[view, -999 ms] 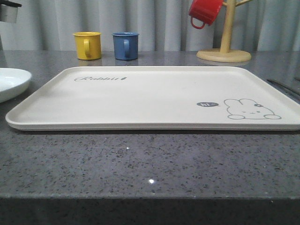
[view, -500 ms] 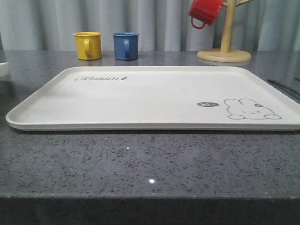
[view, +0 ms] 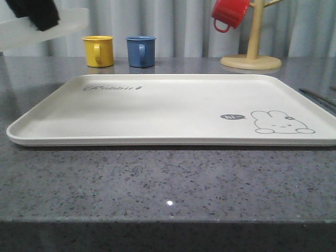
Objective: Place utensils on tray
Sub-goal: 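Grasp the rim of the white plate with the left gripper, then lower the white plate onto the tray and open the left gripper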
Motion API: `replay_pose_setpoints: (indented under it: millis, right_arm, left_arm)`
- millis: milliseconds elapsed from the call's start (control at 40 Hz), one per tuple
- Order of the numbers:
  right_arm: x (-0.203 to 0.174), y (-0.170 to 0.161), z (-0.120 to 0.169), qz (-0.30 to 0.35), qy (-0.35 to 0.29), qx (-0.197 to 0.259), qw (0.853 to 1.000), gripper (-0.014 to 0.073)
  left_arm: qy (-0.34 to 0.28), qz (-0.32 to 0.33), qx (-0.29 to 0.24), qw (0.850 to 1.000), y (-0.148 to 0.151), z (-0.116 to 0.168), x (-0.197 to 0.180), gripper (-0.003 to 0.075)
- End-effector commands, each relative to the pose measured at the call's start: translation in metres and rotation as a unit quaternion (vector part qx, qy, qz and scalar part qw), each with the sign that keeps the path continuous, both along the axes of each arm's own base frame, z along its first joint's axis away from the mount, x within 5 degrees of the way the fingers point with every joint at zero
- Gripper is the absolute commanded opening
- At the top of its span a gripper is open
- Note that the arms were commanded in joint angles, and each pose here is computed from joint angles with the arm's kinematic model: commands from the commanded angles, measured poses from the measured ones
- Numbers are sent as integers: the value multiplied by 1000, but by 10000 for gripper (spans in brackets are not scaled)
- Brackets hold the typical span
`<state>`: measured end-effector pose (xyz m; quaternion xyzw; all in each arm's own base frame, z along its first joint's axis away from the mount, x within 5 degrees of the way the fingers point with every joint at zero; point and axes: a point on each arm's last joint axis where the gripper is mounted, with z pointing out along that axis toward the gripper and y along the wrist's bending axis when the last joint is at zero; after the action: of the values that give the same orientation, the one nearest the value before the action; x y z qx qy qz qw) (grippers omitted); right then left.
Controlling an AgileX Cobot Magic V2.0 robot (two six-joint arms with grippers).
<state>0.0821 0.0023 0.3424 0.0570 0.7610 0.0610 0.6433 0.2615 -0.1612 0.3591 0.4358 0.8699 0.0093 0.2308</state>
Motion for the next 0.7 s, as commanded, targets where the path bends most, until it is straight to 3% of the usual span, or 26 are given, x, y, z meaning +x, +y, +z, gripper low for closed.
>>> replay_pose_setpoints:
  millis: [0, 300, 674]
  right_arm:
    - [1, -2, 17, -10, -49, -7, 999, 602]
    - [1, -2, 17, -10, -49, -7, 999, 602]
    - [1, -2, 17, -10, -49, -7, 999, 602]
  left_arm:
    - [-18, -28, -4, 999, -28, 10, -5, -18]
    - [23, -90, 26, 995, -82, -20, -13, -18]
    - [11, -103, 1, 995, -104, -34, -8, -18]
